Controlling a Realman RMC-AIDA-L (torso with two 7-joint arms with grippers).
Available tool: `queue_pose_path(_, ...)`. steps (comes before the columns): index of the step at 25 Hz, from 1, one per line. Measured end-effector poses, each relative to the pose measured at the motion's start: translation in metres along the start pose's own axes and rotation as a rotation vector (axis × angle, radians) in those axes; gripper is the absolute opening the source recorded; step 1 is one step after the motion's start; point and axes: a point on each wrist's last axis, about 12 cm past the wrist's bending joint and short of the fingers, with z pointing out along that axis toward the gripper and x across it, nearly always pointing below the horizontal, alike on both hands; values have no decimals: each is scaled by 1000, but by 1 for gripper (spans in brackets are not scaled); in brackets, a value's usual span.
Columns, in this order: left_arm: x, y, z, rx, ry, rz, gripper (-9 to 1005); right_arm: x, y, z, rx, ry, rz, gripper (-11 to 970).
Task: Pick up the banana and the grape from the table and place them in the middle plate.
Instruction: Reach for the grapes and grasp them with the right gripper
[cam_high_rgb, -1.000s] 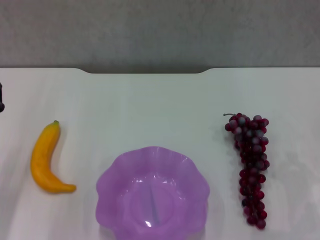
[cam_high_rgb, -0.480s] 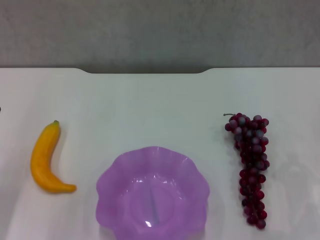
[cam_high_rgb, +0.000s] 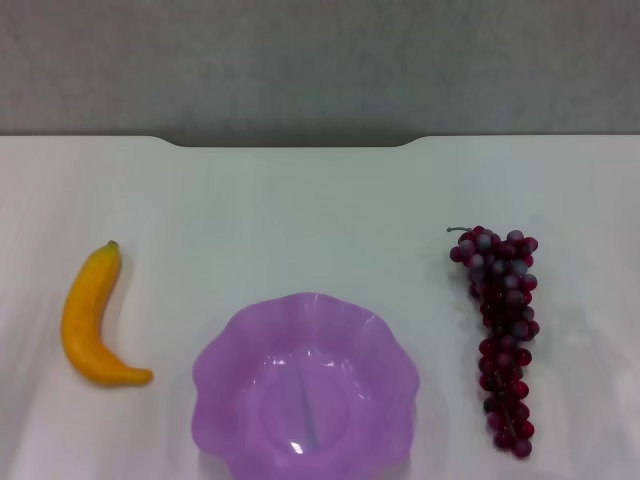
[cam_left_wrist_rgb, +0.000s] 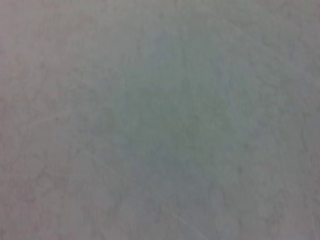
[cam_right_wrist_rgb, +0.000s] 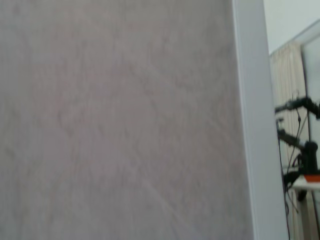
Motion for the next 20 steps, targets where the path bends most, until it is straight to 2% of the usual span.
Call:
queue_pose_path(5,0,0,1,-3,-2,-1,158,-4,0,-1,6,-38,7,95)
queue_pose_path(11,-1,-1,2,6,-3,-4,378,-7,4,5,3,-50,40,193)
queue_pose_path(13,-1,-2,3,11,-5,-12,392,-8,5,6,8,-53,75,226)
queue_pose_path(16,-1,-3,4,14,-3,-34,412,-8,4,6,14,-53,123,469)
queue_pose_path(20,1,-4,3,17,10,-39,421,-5,0,3,20,-37,116,640)
